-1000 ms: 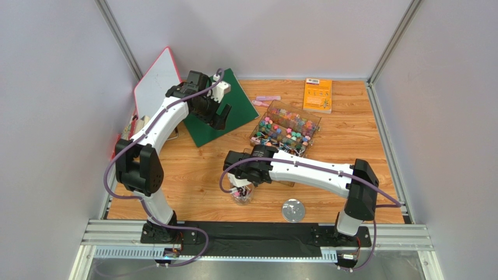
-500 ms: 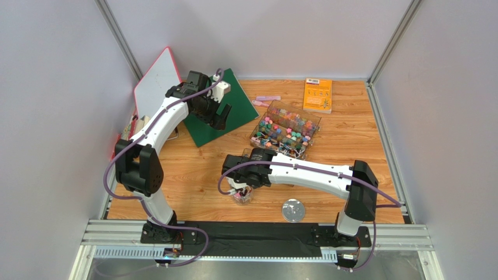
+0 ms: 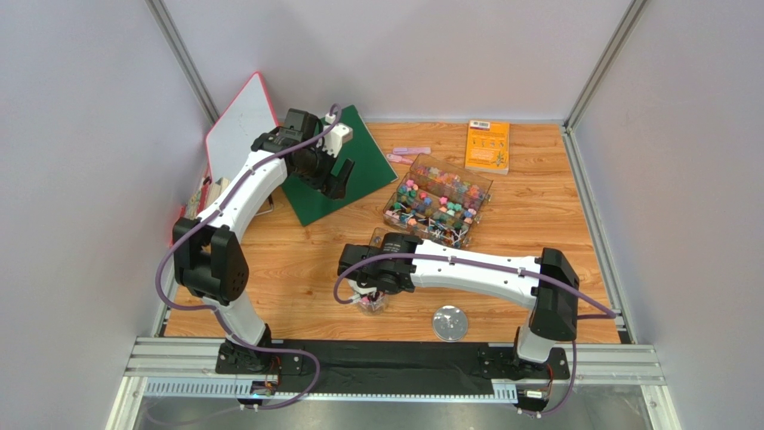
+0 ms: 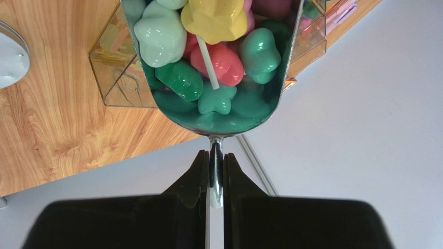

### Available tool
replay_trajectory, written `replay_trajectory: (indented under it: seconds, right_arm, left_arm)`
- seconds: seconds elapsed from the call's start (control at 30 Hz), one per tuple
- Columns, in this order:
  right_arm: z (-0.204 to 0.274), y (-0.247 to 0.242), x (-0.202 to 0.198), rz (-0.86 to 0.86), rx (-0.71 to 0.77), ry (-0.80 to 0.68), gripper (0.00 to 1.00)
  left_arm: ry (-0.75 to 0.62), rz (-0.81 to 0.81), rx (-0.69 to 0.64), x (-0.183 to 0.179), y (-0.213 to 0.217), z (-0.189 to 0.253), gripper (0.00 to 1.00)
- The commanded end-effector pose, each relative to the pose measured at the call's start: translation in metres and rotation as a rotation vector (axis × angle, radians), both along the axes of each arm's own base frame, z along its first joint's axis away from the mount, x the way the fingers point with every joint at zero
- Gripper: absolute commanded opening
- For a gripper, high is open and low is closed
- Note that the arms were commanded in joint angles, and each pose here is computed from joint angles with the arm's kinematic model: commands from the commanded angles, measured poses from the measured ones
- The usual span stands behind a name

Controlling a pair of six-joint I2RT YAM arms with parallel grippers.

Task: Pack the candies
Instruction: Place the fake candies in the packing bottle.

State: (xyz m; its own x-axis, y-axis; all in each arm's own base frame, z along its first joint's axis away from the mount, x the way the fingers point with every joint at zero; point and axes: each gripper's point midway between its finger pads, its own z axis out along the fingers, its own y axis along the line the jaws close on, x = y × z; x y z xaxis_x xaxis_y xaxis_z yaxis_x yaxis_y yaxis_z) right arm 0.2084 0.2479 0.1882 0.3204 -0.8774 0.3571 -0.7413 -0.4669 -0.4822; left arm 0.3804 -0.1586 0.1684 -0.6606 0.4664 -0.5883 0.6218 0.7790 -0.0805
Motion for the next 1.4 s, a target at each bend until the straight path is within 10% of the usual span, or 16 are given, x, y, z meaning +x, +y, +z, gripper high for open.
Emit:
replay_trajectory:
  seconds: [0.0,1.37]
  right_arm:
    - [0.033,-0.049,-0.014,0.060,-0.266,0.019,0.00]
    - [0.049,-0.055,-0.008,0.211,-0.467,-0.103,0.00]
  left_arm:
    - [-0.053,0.018,-0.028,0.001,0.000,0.020,1.00]
    - [-0.139,0.099,-0.005,0.009,0.012,0.042,1.00]
